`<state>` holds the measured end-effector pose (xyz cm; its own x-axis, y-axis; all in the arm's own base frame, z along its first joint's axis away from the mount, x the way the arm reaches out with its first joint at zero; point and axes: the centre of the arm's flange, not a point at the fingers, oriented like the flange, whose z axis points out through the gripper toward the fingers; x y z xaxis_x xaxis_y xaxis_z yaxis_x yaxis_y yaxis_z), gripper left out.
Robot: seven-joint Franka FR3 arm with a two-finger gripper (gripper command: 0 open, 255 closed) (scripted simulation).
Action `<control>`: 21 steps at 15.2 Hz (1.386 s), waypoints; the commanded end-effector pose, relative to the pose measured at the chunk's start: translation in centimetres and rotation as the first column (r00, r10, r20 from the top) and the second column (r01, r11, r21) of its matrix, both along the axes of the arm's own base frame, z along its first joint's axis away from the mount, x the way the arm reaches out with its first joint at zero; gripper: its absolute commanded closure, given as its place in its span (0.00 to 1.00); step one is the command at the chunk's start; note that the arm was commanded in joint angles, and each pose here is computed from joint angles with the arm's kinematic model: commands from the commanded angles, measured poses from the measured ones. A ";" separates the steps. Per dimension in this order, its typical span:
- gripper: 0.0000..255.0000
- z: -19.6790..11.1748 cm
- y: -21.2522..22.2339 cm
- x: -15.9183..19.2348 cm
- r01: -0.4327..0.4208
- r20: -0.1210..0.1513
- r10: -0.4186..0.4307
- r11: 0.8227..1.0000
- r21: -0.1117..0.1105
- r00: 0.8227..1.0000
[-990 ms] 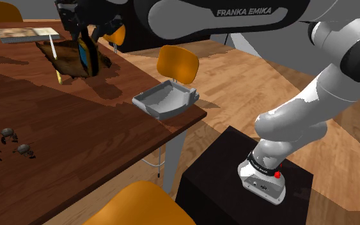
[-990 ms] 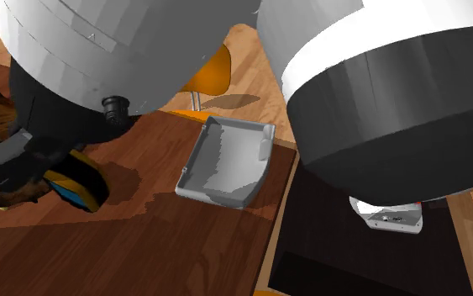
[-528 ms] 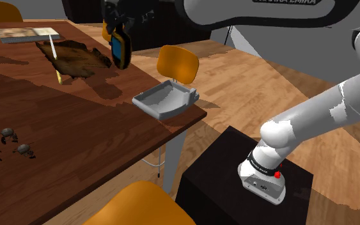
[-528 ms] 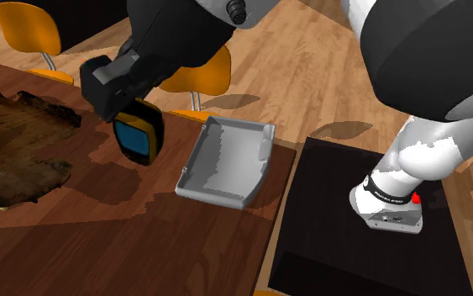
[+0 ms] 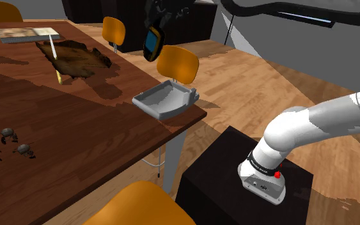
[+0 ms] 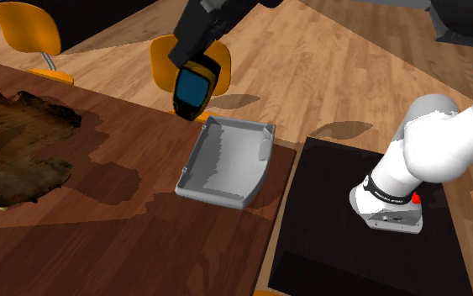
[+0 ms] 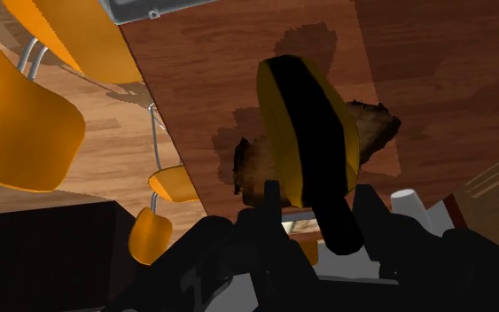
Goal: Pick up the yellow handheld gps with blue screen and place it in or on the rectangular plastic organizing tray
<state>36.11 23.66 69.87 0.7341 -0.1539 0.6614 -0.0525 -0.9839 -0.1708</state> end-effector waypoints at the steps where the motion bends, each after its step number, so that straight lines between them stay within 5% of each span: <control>1: 1.00 0.4 -2.3 -0.6 -0.001 0.000 0.001 1.000 0.000 1.000; 5: 1.00 1.1 -6.2 -2.0 -0.001 0.000 0.001 1.000 0.000 1.000; 21: 1.00 -7.3 -6.2 -2.0 -0.001 0.000 0.001 1.000 0.000 1.000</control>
<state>34.06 17.36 63.14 0.7347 -0.1528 0.6610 -0.0512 -0.9840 -0.1706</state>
